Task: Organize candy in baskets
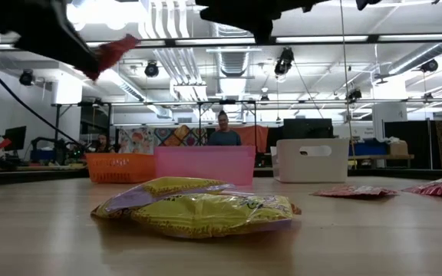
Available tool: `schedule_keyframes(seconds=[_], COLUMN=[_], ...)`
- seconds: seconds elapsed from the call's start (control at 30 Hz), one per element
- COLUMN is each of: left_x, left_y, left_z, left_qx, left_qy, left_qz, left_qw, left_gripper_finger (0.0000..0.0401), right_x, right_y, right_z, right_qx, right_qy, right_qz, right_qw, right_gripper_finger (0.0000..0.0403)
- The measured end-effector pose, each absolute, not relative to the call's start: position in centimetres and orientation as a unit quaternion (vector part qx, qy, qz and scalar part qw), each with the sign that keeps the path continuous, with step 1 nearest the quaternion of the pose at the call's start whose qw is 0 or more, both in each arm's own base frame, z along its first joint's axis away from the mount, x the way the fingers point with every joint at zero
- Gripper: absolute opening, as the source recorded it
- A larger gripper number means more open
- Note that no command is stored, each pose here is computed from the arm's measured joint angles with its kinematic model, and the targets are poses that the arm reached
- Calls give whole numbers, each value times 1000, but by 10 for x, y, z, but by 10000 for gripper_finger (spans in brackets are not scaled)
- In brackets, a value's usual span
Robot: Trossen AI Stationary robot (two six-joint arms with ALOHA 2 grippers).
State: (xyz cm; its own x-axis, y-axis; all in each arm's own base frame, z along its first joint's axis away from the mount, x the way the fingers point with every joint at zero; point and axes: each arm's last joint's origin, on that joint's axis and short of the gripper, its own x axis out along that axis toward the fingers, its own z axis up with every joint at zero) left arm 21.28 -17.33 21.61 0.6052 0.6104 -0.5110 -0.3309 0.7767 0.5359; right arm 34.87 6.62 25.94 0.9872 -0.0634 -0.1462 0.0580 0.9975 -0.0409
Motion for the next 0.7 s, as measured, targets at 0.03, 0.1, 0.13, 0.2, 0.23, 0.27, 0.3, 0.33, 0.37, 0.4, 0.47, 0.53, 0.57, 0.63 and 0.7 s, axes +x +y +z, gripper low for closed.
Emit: schedule_keyframes(seconds=[0.03, 0.1, 0.13, 0.2, 0.23, 0.27, 0.3, 0.33, 0.37, 0.4, 0.47, 0.53, 0.57, 0.63, 0.7], left_x=[214, 215, 214, 210, 206, 203, 199, 196, 192, 189, 183, 180, 179, 179, 179], left_y=[-166, -150, -143, -128, -121, -114, -107, -101, -95, -90, -83, -80, -79, -78, -78], left_z=[218, 222, 225, 230, 234, 237, 239, 242, 244, 246, 247, 244, 242, 237, 228], left_qx=[205, 215, 218, 219, 214, 210, 204, 196, 184, 174, 155, 139, 130, 105, 95], left_qy=[357, 364, 367, 365, 362, 361, 360, 356, 351, 343, 314, 265, 235, 183, 158], left_qz=[274, 284, 288, 298, 304, 308, 313, 318, 323, 329, 342, 362, 376, 397, 406], left_qw=[869, 860, 857, 854, 855, 854, 855, 857, 859, 862, 872, 883, 887, 893, 895], left_gripper_finger=[2, 2, 2, 2, 2, 2, 2, 2, 2, 2, 2, 2, 2, 2, 2], right_x=[349, 353, 355, 359, 361, 362, 363, 364, 364, 364, 362, 362, 364, 368, 377], right_y=[64, 55, 48, 31, 21, 10, -1, -12, -23, -33, -48, -55, -55, -51, -44], right_z=[262, 273, 281, 295, 300, 304, 306, 307, 307, 306, 302, 294, 289, 275, 261], right_qx=[-33, -55, -62, -77, -84, -88, -91, -89, -81, -67, -30, 10, 25, 43, 43], right_qy=[65, 43, 34, 19, 17, 20, 25, 33, 40, 47, 52, 53, 46, 26, -8], right_qz=[-39, -74, -94, -130, -144, -159, -173, -186, -195, -193, -153, -80, -50, -24, -11], right_qw=[997, 995, 993, 988, 986, 983, 980, 978, 977, 978, 986, 995, 997, 998, 999], right_gripper_finger=[153, 153, 153, 152, 150, 149, 147, 145, 143, 140, 137, 135, 135, 135, 134])
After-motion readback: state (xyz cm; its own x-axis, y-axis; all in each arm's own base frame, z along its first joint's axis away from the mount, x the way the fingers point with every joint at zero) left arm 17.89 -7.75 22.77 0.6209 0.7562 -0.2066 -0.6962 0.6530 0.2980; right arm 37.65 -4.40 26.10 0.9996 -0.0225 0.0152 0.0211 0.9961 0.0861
